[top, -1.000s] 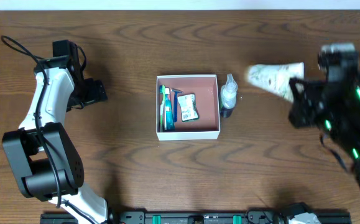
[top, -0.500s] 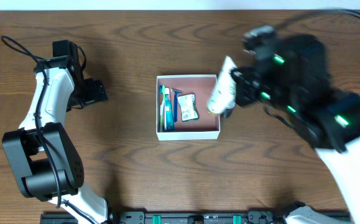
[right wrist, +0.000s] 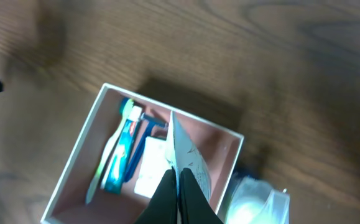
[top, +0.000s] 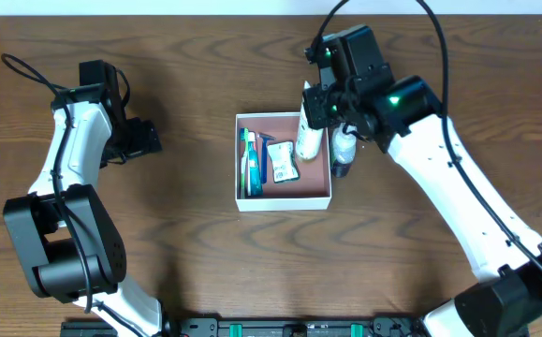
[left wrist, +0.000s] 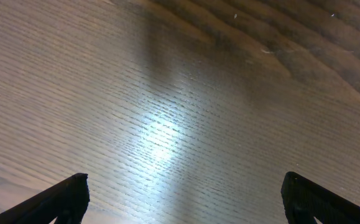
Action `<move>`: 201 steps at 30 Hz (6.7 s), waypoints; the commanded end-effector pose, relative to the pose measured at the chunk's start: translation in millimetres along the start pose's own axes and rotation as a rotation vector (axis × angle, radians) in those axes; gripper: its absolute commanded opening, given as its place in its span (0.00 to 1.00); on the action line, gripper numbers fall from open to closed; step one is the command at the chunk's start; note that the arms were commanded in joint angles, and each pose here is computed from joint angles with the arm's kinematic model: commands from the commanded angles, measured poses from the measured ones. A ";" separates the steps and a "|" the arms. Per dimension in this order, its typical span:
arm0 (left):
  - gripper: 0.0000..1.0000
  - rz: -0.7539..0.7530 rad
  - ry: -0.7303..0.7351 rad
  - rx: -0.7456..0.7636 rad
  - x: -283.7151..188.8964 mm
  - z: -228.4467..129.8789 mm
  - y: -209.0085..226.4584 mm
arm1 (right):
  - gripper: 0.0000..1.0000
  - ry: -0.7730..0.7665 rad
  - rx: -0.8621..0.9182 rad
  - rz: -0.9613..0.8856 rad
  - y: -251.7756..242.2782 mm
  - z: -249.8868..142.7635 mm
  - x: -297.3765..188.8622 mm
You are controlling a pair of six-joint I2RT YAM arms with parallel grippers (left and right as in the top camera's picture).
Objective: Pack container
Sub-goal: 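Carry the Pantene tube into the box and release it, then grasp the clear soap dispenser bottle with the right gripper, then lower the dispenser bottle into the box and open the right gripper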
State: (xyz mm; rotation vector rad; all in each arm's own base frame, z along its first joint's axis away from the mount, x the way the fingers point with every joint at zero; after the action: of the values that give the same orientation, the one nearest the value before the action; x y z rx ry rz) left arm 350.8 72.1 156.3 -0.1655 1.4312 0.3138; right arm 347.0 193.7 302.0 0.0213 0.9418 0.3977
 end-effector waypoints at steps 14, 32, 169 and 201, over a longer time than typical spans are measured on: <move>0.98 0.009 -0.029 -0.015 -10.2 0.8 3.0 | 0.06 0.018 -0.013 -0.132 -8.9 -0.2 21.1; 0.98 0.009 -0.029 -0.015 -10.2 0.8 2.9 | 0.72 -0.207 0.034 -0.122 -5.9 6.4 -96.7; 0.98 0.009 -0.029 -0.015 -10.2 0.8 3.0 | 0.27 -0.086 0.164 -0.056 23.8 -75.6 -55.9; 0.98 0.009 -0.029 -0.015 -10.2 0.8 3.0 | 0.94 -0.104 0.117 -0.138 20.2 -70.0 -37.4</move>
State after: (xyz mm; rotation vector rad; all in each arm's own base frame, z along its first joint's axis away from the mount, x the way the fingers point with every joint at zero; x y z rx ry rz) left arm 350.8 72.1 156.3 -0.1655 1.4312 0.3138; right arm 276.4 196.6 251.1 0.1283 0.9886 0.1217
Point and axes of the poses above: each gripper's point midway between its finger pads, its own x axis out along the fingers, its own y axis along the line the jaws close on, z = x × y, the point moved 9 cm from there along -x, back along the fingers, and after that the axes turned 3 degrees about x, right-handed, at the moved point
